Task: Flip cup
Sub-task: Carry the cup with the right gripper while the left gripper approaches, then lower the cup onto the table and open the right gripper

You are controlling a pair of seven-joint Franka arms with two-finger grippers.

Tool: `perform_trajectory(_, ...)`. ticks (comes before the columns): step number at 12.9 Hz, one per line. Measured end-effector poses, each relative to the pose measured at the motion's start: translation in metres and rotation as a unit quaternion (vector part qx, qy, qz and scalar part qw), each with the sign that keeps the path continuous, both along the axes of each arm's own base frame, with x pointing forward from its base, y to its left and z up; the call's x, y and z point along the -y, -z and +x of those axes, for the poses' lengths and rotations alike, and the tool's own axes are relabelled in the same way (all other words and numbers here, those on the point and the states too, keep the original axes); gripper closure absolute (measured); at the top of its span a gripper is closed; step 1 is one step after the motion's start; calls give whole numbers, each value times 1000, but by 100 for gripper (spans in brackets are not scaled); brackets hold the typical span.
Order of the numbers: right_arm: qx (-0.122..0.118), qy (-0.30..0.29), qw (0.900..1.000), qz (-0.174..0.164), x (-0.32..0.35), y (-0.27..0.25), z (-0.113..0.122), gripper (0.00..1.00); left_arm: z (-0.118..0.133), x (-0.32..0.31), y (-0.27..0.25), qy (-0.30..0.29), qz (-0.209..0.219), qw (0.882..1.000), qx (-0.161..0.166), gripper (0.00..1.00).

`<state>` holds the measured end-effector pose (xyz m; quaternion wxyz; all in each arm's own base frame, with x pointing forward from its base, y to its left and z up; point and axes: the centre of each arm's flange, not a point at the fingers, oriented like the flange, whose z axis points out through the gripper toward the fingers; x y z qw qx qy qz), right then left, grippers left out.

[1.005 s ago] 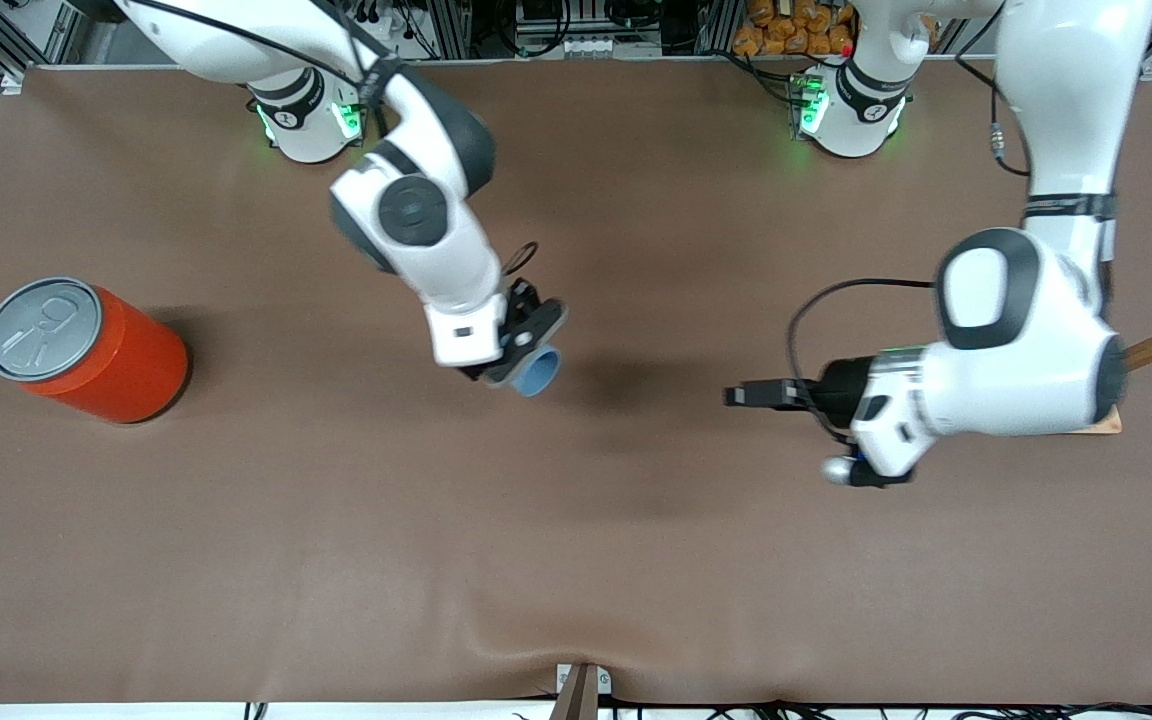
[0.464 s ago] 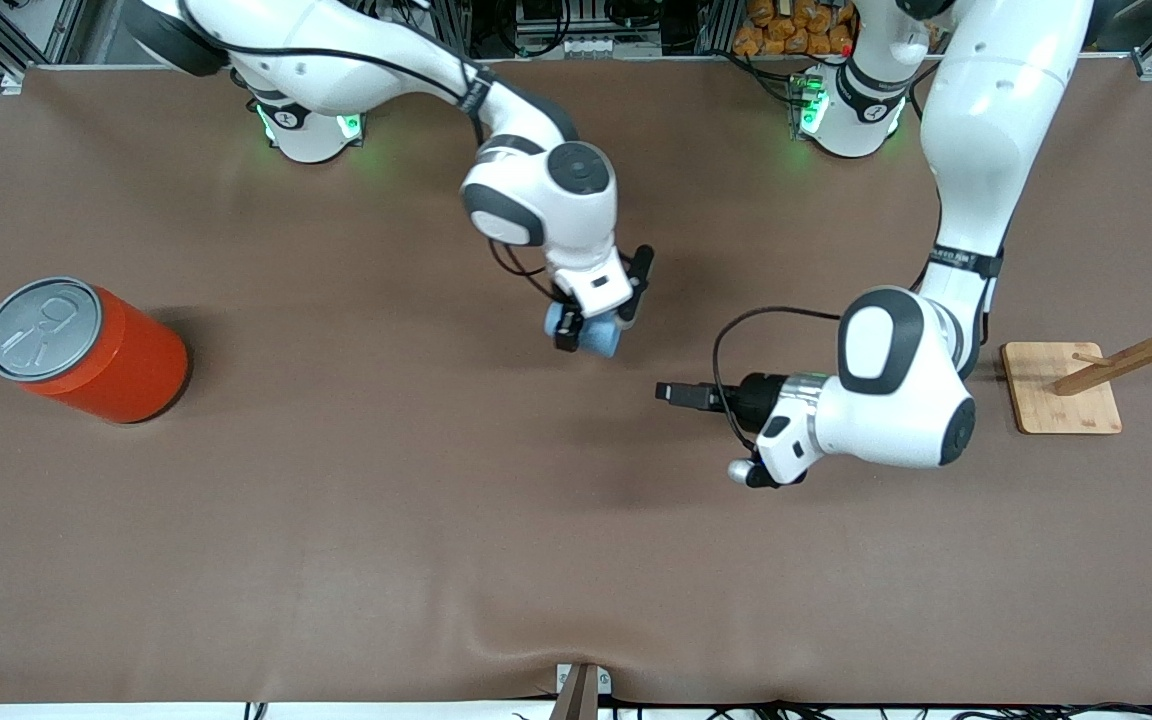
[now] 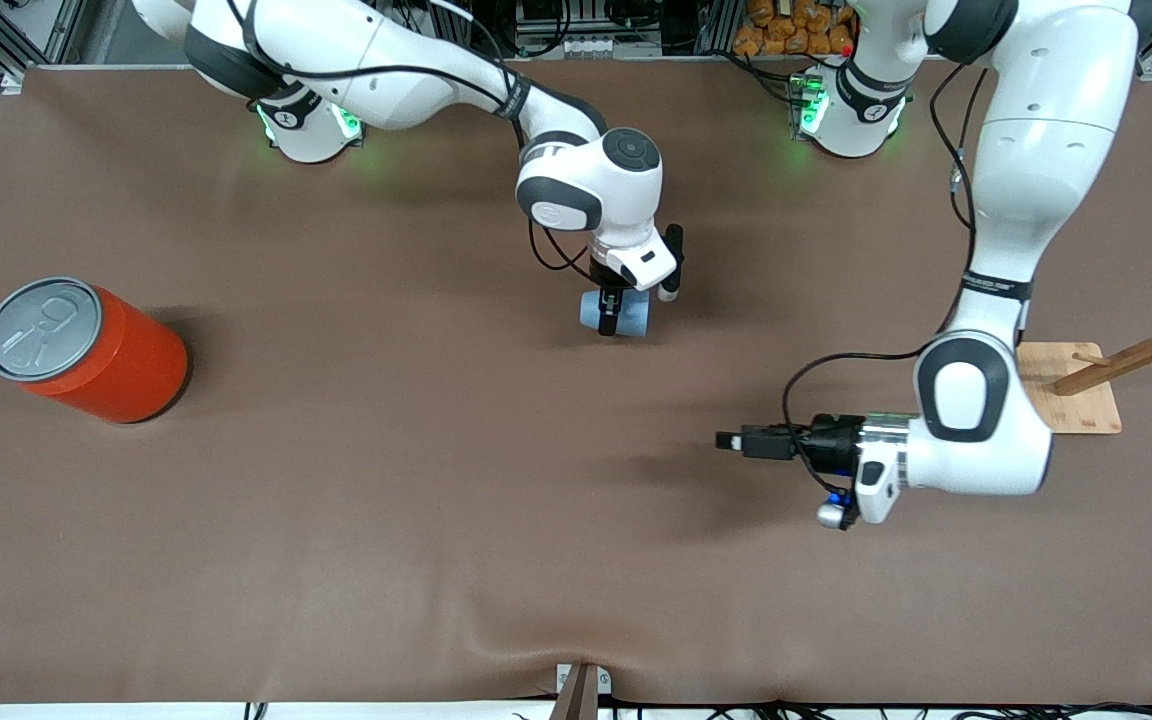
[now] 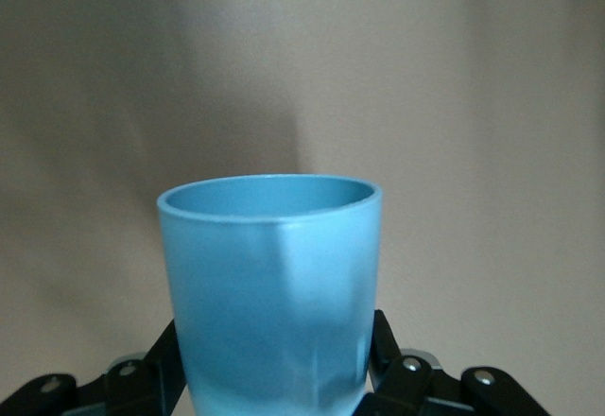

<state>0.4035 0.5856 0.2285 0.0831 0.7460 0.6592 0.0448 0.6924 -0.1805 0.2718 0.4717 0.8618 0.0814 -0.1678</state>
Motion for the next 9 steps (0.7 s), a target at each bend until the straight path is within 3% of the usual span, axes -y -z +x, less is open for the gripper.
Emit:
perform_trajectory(4, 14, -5, 1000, 3, -4, 26, 0, 23, -28, 2, 29, 62, -30, 998, -10, 0)
perform_trajectory(7, 15, 7, 1000, 7, -5, 31, 0, 23, -47, 2, 45, 97, -30, 995, -17, 0)
perform_trajectory(8, 16, 8, 1000, 7, -5, 30, 1, 19, -55, 3, 49, 111, -29, 993, -12, 0)
perform_trajectory(9, 16, 10, 1000, 8, -4, 30, 2, 9, -66, 3, 52, 120, -30, 992, -4, 0)
